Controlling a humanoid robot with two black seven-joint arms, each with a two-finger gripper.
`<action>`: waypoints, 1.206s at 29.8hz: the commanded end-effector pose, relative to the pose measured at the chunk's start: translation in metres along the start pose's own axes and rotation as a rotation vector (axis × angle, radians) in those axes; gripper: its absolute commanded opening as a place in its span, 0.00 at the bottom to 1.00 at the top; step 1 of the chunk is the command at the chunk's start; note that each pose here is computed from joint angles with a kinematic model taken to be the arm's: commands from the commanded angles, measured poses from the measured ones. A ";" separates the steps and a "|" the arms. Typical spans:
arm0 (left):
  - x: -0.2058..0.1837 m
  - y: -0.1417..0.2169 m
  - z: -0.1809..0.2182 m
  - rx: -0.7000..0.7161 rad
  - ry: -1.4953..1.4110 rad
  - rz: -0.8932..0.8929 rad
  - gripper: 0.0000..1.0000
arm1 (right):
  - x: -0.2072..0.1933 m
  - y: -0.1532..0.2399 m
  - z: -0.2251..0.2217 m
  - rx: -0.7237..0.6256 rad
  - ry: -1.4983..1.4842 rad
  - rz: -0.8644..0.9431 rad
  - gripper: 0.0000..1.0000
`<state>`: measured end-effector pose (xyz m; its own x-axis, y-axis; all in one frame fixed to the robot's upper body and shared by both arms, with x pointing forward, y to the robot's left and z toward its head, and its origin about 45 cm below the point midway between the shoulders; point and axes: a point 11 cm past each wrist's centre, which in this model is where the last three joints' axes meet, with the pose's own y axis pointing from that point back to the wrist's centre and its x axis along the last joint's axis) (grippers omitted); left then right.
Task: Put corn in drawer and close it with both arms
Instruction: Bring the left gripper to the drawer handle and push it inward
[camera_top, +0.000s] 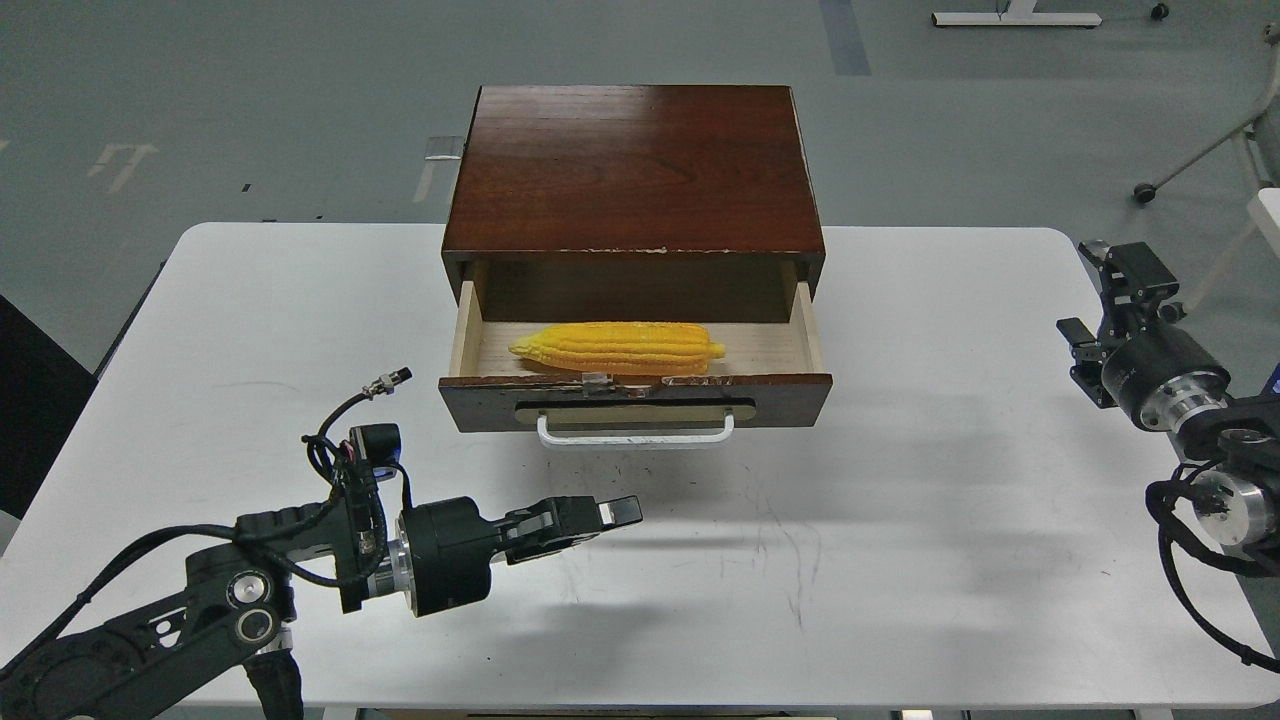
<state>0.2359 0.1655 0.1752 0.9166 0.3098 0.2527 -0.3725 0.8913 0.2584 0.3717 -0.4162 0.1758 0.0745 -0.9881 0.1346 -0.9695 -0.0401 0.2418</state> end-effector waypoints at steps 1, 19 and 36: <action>0.003 0.001 0.000 0.000 0.000 0.016 0.00 | 0.000 0.000 0.000 0.000 0.000 0.000 0.99; 0.021 0.004 -0.010 0.032 -0.011 0.089 0.00 | 0.000 0.001 0.003 -0.006 0.000 0.002 0.99; 0.032 0.007 -0.014 0.038 0.008 0.143 0.00 | 0.000 0.003 0.007 -0.014 -0.002 0.002 0.99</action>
<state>0.2627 0.1850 0.1737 0.8602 0.4271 0.2788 -0.4948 0.8313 0.2532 0.3673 -0.4177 0.1704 0.0717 -0.9883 0.1344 -0.9664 -0.0355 0.2547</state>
